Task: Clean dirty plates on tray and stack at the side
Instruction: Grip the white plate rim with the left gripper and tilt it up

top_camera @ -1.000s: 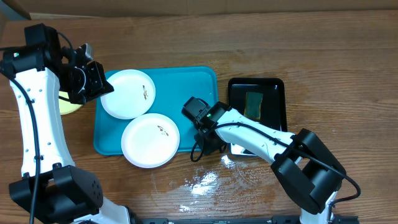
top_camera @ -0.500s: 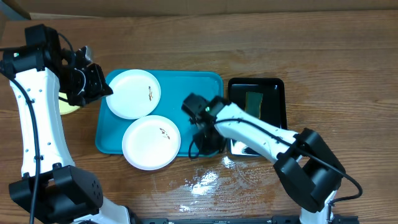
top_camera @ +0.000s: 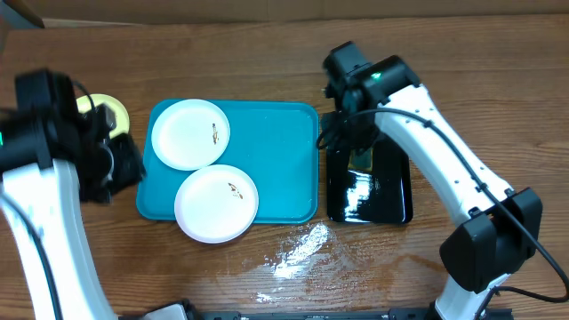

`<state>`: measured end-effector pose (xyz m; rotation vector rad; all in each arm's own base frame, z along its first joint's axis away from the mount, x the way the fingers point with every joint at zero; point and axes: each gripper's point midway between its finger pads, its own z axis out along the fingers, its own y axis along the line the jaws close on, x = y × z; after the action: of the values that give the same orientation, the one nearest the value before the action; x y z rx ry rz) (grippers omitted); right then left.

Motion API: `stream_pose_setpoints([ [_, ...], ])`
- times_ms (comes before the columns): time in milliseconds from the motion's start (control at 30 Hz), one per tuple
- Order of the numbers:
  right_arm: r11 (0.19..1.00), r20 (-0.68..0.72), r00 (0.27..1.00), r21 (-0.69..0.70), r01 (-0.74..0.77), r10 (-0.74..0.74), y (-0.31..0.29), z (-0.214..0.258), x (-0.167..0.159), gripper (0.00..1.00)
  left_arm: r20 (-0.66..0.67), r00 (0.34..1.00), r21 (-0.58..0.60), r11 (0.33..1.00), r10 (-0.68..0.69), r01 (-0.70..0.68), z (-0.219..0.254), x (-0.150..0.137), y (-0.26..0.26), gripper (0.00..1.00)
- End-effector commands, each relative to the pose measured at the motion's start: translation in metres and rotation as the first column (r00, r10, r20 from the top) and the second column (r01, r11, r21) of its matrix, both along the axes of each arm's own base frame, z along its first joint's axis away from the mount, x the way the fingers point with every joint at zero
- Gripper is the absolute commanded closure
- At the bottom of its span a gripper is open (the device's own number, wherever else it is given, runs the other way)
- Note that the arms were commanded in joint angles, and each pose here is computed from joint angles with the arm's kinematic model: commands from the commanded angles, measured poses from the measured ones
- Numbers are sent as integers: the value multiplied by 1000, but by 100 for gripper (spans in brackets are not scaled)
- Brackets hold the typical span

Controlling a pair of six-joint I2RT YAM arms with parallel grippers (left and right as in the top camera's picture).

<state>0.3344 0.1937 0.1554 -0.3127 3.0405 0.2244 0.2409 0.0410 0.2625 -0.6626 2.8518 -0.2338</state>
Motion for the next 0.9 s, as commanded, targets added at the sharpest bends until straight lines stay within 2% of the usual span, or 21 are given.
stream_pose_setpoints([
  [0, 999, 9, 999, 39, 34, -35, -7, 13, 3, 47, 12, 992, 79, 989, 126, -126, -15, -31, 8, 57],
  [33, 999, 1, 999, 35, 40, -41, -9, 12, 2, 47, 10, 989, 74, 987, 146, -146, -22, -36, 6, 51],
  [67, 999, -17, 999, 26, 45, -44, -12, 12, -2, 47, -4, 987, 68, 985, 159, -158, -33, -42, 4, 50],
  [167, 999, -34, 998, 16, 45, -45, -15, 11, -6, 47, -124, 970, 45, 978, 209, -205, -95, -59, -1, 59],
  [333, 995, -39, 994, 7, 103, -102, -16, 10, -5, 46, -192, 961, 18, 980, 200, -200, -156, -47, -1, 62],
  [400, 989, -32, 988, -13, 148, -148, -20, 10, -3, 46, -226, 953, 38, 979, 204, -200, -181, -39, 5, 67],
  [700, 976, -15, 976, -42, 216, -216, -26, 9, 0, 47, -290, 936, 31, 980, 198, -198, -227, -25, 8, 69],
  [867, 966, -22, 966, -34, 256, -256, -25, 9, 0, 50, -333, 933, -63, 983, 141, -171, -244, -21, -7, 71],
])
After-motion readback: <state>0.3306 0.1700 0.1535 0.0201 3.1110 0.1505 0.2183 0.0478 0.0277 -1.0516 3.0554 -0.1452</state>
